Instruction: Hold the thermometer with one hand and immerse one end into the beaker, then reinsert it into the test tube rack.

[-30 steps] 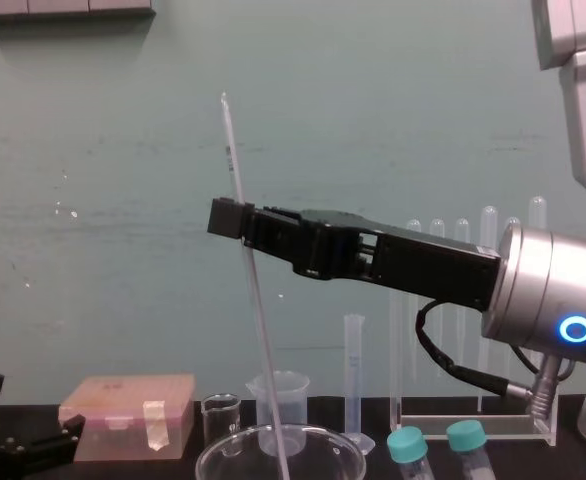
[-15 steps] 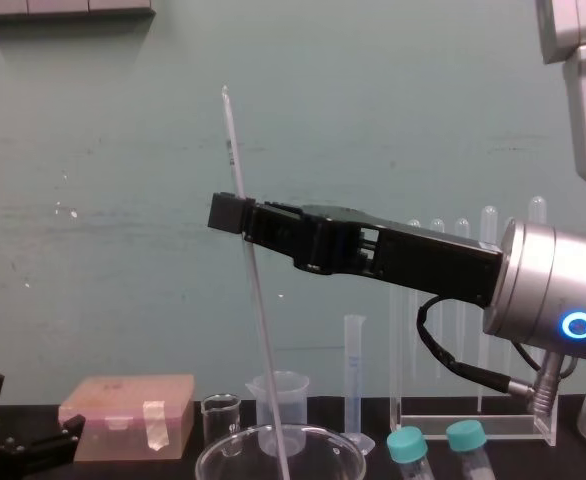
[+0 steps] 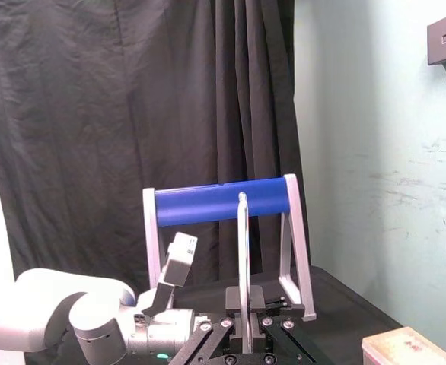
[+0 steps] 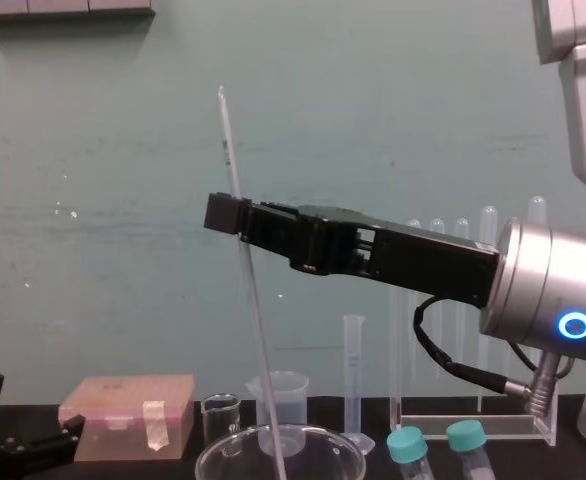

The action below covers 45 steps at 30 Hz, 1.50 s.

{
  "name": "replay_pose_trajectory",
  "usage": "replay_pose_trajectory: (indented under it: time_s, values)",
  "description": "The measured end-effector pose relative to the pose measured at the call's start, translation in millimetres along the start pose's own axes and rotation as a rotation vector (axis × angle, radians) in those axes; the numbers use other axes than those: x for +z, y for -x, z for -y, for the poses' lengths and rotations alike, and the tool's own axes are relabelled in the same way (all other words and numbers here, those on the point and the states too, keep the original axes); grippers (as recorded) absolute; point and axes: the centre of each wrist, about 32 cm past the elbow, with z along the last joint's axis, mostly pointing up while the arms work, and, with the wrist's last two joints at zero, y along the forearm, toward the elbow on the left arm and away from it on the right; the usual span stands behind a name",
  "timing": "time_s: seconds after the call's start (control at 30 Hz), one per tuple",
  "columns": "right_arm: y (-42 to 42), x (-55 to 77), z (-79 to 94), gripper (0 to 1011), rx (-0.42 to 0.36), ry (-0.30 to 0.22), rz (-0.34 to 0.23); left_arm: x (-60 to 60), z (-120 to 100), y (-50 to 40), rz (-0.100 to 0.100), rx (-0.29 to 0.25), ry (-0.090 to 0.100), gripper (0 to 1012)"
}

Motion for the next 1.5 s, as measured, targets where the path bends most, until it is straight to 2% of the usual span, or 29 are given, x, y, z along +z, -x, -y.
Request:
replay_pose_trajectory:
  time_s: [0.93,1.5]
  values:
    - [-3.5,-1.2,-1.5,57,-0.003,0.005,-0.004,0.0,0.0,0.0,0.000,0.000,0.000,1008]
    - [-2.2,-0.5,-1.4,57,-0.002,0.002,0.003,0.0,0.0,0.0,0.000,0.000,0.000,1008]
